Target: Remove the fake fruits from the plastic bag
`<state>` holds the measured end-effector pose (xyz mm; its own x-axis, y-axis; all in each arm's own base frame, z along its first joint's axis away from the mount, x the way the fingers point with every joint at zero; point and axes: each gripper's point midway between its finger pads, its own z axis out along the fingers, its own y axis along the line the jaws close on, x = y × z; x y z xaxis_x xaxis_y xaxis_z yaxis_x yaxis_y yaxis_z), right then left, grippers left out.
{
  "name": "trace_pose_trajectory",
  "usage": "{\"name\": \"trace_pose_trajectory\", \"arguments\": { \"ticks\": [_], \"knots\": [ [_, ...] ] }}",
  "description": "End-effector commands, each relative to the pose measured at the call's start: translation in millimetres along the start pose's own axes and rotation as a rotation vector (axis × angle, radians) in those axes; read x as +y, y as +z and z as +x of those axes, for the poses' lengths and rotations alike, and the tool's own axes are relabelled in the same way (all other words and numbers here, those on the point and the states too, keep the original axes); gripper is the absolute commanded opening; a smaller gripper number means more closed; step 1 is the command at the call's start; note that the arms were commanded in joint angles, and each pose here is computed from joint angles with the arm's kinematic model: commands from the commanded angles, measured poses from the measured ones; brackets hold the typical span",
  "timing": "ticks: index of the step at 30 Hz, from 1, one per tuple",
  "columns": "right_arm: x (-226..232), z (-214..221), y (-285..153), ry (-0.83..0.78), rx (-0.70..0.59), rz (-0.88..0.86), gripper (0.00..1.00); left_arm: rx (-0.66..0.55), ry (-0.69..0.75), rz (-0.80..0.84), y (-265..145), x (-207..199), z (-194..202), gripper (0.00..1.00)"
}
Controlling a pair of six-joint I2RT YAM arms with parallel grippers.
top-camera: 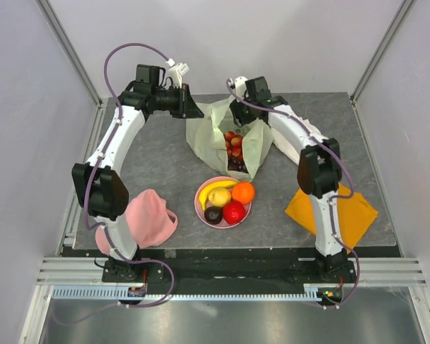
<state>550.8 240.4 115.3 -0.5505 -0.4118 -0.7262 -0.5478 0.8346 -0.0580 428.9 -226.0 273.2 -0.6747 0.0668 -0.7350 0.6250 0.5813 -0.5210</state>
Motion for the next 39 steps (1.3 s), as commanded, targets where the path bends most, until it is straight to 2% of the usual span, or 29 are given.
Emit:
{"name": "trace_pose_trajectory", "arguments": {
  "ticks": [1, 7, 10, 13, 14, 17, 19, 24, 27, 32, 39],
  "knots": [
    [16.5, -56.8, -88.0, -0.013, -0.179, -0.128, 0.56, -0.068, 0.011, -0.009, -4.0, 6.0, -27.1, 0.18],
    [45.4, -44.9, -132.9, -0.018, -0.192, -0.272, 0.55, -0.091, 0.009, 0.018, -4.5, 0.6, -36.5, 0.16],
    [72.9, -28.4, -148.9, -0.021, -0.161, -0.413, 0.56, -0.102, 0.008, 0.029, -6.2, -3.8, -40.6, 0.15],
    [69.1, 1.4, -145.7, -0.019, -0.091, -0.361, 0.56, -0.113, 0.024, 0.049, -12.3, -13.5, -44.8, 0.24],
    [62.9, 20.6, -142.2, -0.033, -0.05, -0.316, 0.56, -0.111, 0.022, 0.051, -13.4, -14.9, -43.8, 0.33],
    [54.9, 50.1, -143.8, -0.056, 0.022, -0.27, 0.55, -0.109, 0.023, 0.063, -19.4, -22.8, -40.6, 0.45],
    [57.8, 60.9, -153.5, -0.048, 0.049, -0.295, 0.55, -0.112, 0.029, 0.062, -25.1, -28.2, -39.0, 0.48],
    [85.9, 49.3, -209.4, -0.091, -0.055, -0.42, 0.56, -0.113, 0.046, 0.048, -34.1, -34.2, -33.4, 0.5],
    [98.9, 56.7, -237.9, -0.127, -0.048, -0.468, 0.56, -0.124, 0.073, 0.038, -42.2, -39.5, -35.2, 0.52],
    [135.6, 98.3, -264.6, -0.291, 0.034, -0.582, 0.56, -0.143, 0.103, 0.021, -51.6, -45.3, -39.4, 0.53],
    [184.9, 135.4, -258.7, -0.541, 0.104, -0.704, 0.57, -0.154, 0.128, -0.004, -59.7, -48.6, -39.8, 0.54]
  ]
}}
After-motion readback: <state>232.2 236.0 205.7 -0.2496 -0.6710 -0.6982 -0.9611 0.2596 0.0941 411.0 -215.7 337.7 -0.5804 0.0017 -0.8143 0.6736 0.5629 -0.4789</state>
